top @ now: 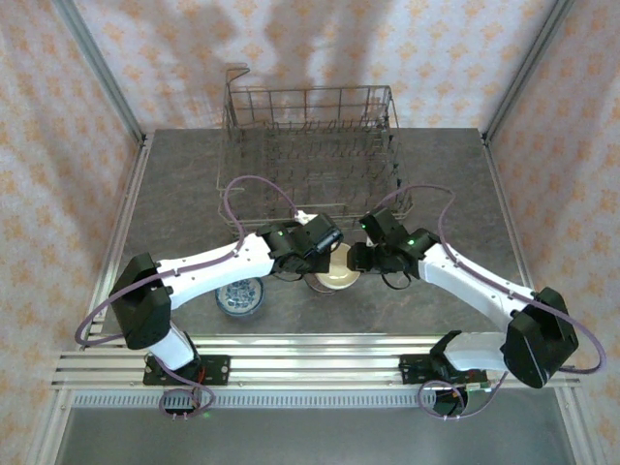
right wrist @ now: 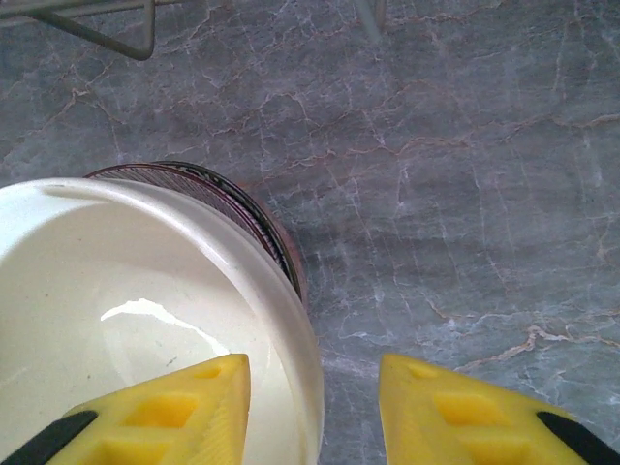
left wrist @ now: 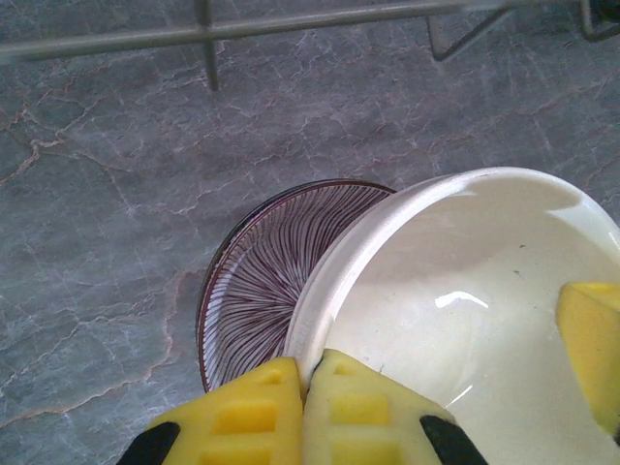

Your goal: Load the bowls into the dish rack

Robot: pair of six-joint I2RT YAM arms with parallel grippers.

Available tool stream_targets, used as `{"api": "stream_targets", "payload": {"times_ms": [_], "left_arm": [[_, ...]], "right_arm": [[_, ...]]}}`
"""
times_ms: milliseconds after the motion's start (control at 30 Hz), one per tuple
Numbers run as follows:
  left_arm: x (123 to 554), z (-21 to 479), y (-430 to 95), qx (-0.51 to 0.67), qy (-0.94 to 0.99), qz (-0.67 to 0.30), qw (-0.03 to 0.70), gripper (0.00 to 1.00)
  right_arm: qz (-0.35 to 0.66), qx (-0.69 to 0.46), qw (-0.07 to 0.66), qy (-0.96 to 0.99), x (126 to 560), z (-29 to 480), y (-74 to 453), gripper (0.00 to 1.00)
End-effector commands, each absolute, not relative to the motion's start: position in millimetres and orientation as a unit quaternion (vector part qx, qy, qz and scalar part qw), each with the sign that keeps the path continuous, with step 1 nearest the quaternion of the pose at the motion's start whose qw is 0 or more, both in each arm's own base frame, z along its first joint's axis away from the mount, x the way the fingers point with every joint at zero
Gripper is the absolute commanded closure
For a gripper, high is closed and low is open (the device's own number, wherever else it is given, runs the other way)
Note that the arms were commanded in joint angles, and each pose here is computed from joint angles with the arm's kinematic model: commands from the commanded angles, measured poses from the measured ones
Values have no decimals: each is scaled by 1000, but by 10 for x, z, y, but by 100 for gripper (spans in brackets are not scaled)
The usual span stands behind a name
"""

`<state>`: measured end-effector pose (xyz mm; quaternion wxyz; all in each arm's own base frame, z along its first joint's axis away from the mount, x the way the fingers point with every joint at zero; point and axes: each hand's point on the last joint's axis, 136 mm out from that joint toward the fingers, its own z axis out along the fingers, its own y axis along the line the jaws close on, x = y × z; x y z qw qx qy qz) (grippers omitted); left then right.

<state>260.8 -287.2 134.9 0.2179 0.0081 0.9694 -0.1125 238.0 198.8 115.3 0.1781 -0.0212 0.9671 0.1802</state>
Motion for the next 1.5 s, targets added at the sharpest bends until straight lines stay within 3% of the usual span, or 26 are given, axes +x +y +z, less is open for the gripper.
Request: {"api": "stream_targets", "payload": {"times_ms": [0,700,1133,1467], "left_arm": [[2648,1647,-2983,-5,955,-162,247,100],[2645,1869,-3073,21,950,-183,253,97],[2646,2048,-3120,33,943,-200,263,73],[2693,2630,-2981,46,923,-209,319,47]], "right_arm": [[193,-18,185,963,2421,1202,2058,61],[156,-32,206,966,2412,1509,1910,89],[143,-42,223,963,2376,1735,1805,95],[125,-44,256,958,2249,2104,1570,100]]}}
